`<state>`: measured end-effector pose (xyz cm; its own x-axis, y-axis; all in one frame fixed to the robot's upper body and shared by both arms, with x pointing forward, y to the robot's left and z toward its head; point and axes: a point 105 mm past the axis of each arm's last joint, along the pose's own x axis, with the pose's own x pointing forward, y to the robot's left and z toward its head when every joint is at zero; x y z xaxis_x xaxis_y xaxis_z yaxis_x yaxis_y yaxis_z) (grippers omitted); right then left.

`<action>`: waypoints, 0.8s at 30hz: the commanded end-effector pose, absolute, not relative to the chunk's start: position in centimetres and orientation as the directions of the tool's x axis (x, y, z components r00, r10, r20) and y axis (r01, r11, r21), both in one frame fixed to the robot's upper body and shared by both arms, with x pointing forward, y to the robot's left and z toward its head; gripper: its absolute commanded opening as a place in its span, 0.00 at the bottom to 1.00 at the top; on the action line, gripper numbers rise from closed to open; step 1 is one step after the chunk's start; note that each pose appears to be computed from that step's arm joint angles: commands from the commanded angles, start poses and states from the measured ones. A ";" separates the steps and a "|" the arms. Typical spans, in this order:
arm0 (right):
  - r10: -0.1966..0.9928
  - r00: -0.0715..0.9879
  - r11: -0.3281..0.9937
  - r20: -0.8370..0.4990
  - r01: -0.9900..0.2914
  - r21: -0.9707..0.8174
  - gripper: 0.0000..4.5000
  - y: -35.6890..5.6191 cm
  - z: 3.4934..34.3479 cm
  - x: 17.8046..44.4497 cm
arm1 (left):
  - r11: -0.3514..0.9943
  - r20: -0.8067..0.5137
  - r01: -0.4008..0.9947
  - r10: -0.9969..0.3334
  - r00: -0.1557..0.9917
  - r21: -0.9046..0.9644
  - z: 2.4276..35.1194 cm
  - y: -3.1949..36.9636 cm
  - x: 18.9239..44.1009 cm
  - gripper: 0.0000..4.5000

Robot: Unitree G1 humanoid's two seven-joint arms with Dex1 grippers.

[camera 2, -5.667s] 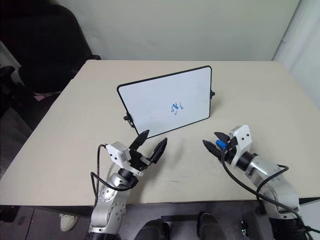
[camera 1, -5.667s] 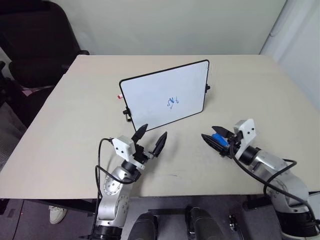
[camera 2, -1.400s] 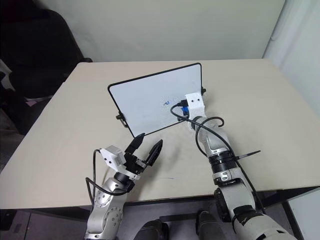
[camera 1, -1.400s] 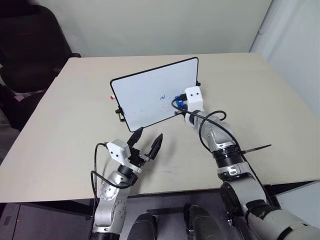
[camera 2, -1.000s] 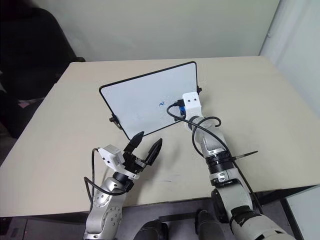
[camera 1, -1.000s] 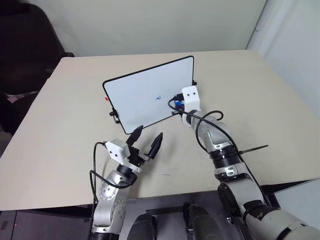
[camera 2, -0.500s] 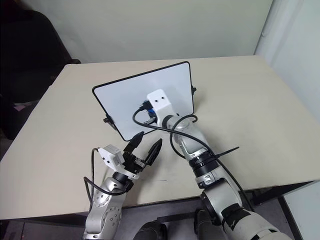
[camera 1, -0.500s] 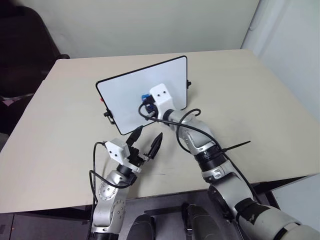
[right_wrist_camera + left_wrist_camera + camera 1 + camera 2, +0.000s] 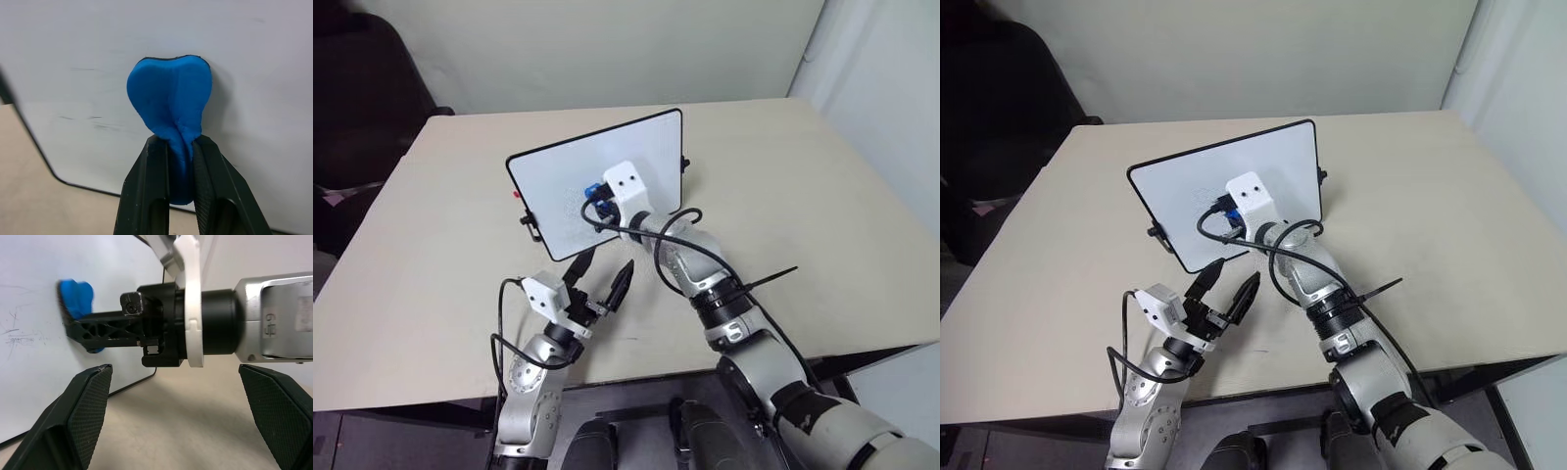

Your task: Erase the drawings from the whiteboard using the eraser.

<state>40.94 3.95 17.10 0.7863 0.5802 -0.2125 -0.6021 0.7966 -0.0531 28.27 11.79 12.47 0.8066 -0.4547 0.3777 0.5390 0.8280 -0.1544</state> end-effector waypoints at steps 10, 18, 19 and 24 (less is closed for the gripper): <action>0.368 0.906 0.923 -0.210 -0.383 -0.035 0.08 -1.8 17.8 44.2 | 0.828 0.412 0.544 -0.453 0.790 -0.133 13.6 12.0 28.1 1.00; 0.506 0.823 0.836 -0.256 -0.542 -0.088 0.08 2.6 16.5 42.1 | 0.822 0.413 0.554 -0.461 0.785 -0.136 13.6 11.7 28.0 1.00; 0.523 0.810 0.822 -0.265 -0.562 -0.095 0.08 3.3 16.2 41.8 | 0.821 0.414 0.554 -0.461 0.785 -0.136 13.6 11.6 28.0 1.00; 0.616 0.740 0.740 -0.271 -0.661 -0.125 0.08 6.7 15.9 39.8 | 0.823 0.415 0.553 -0.459 0.785 -0.135 13.6 11.5 27.9 1.00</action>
